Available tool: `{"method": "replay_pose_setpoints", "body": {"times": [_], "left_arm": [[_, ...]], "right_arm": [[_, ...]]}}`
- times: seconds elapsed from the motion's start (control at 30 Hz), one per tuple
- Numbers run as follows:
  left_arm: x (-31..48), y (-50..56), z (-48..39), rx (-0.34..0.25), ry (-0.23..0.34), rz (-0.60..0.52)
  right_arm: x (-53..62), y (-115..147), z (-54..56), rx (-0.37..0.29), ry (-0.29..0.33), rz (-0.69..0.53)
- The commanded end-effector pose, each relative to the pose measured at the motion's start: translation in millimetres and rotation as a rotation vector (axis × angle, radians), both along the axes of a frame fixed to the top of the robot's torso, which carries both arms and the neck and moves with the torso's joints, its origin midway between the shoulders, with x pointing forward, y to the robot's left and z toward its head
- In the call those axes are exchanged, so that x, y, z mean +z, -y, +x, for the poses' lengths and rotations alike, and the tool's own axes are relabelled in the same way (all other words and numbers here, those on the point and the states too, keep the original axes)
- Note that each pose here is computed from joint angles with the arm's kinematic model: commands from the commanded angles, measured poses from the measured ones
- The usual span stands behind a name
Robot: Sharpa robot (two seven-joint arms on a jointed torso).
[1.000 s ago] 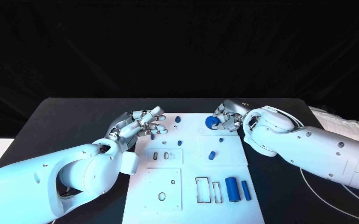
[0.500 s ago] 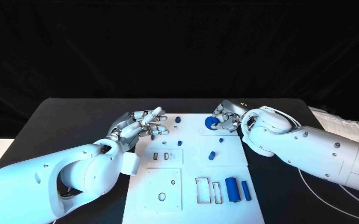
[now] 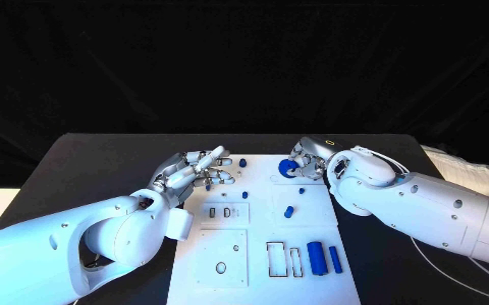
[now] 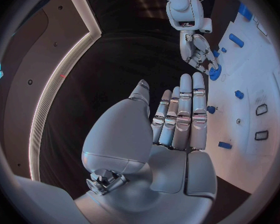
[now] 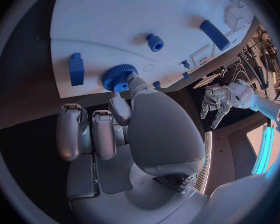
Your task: Assemble the parts on the task board
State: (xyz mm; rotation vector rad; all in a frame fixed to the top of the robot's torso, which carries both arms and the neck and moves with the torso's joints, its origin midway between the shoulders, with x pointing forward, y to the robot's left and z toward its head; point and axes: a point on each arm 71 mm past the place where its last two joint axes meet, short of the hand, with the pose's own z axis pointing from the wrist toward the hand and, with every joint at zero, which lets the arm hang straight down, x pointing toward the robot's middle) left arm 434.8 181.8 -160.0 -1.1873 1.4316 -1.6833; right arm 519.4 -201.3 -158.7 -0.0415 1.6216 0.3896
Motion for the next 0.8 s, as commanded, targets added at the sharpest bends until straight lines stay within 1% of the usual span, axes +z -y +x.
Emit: {"method": "replay_pose_setpoints", "body": {"times": [0.03,0.13,0.27,0.4,0.53,0.7,0.8], "left_arm": [[2.1,2.9,-1.1,-0.031,0.010,-0.022],[2.0,2.3,-0.8,-0.029,0.009,-0.021],[1.6,1.1,0.1,-0.027,0.011,-0.016],[1.3,-0.2,0.8,-0.024,0.012,-0.013],[0.7,-3.7,2.4,-0.014,0.014,-0.009],[-0.2,-10.9,5.7,0.010,0.018,0.001],[-0.2,-16.9,8.3,0.032,0.033,0.021]], "right_arm": [[-1.5,-3.7,-4.2,0.006,0.063,-0.013],[3.9,-8.1,-7.4,0.023,0.114,0.043],[9.6,-14.9,-12.7,0.050,0.147,0.094],[13.0,-24.8,-18.1,0.079,0.151,0.118],[14.9,-38.1,-22.9,0.111,0.144,0.130],[15.5,-55.6,-26.0,0.145,0.134,0.132],[15.2,-66.2,-26.3,0.162,0.131,0.130]]}}
